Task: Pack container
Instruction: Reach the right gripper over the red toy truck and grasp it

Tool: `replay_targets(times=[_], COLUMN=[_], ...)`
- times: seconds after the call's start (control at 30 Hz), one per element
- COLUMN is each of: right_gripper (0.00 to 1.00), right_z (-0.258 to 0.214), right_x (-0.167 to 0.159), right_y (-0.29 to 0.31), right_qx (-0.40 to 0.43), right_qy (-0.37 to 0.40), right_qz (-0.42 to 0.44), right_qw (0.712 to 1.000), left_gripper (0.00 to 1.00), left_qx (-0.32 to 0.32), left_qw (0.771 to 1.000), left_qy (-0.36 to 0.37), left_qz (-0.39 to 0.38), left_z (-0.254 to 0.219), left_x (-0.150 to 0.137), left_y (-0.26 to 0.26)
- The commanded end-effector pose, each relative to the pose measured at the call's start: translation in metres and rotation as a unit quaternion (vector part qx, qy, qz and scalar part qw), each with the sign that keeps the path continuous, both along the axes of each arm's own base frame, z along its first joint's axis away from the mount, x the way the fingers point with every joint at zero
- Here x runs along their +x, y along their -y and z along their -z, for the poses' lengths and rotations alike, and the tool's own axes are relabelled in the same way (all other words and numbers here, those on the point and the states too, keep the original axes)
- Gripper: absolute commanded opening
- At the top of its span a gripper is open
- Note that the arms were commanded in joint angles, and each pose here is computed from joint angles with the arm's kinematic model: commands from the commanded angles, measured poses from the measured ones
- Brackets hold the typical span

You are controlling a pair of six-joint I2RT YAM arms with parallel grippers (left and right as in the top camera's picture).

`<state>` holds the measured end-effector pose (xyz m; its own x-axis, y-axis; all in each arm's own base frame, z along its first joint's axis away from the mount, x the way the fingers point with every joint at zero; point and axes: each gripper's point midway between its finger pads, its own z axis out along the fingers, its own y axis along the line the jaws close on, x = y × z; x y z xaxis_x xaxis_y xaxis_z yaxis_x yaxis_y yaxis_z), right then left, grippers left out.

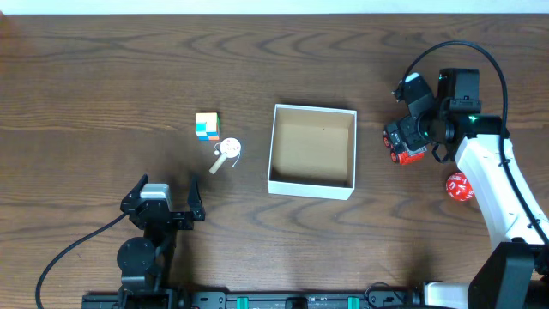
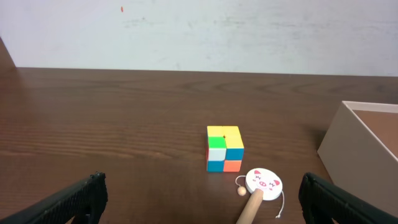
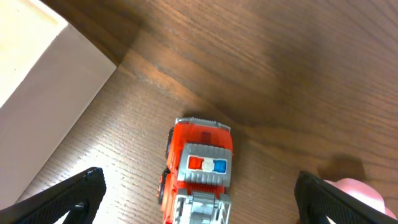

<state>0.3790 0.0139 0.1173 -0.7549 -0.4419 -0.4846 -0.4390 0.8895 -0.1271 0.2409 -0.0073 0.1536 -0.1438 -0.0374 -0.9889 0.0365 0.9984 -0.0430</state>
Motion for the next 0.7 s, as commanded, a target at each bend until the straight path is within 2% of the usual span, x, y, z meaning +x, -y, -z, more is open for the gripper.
replay_targets(times=[0.0, 0.27, 0.5, 0.67], right_gripper=[0.99, 0.99, 0.99, 0.93], right_z=[0.011, 0.049, 0.087, 0.098], right_x=[-0.005, -0.012, -0.015, -0.018], right_y=[0.012, 0.03, 0.028, 0.027], right_qx=[-0.006, 0.008, 0.011, 0.011], right_qy=[-0.019, -0.081, -0.128, -0.144], right_qz=[0.013, 0.074, 0.072, 0.07], right_qw=[1.0, 0.994, 0.989, 0.987], left_gripper=[0.98, 0.98, 0.98, 0.98], left_qx=[0.001, 0.001, 0.001, 0.001], left_qw=[1.0, 1.0, 1.0, 1.0], left_qy=[-0.016, -0.017, -0.017, -0.016], left_qz=[-0.009, -0.009, -0.009, -0.009], left_z=[0.015, 0.015, 0.015, 0.015], left_x=[0.0, 0.0, 0.0, 0.0], left_y=[-0.003, -0.003, -0.003, -0.003])
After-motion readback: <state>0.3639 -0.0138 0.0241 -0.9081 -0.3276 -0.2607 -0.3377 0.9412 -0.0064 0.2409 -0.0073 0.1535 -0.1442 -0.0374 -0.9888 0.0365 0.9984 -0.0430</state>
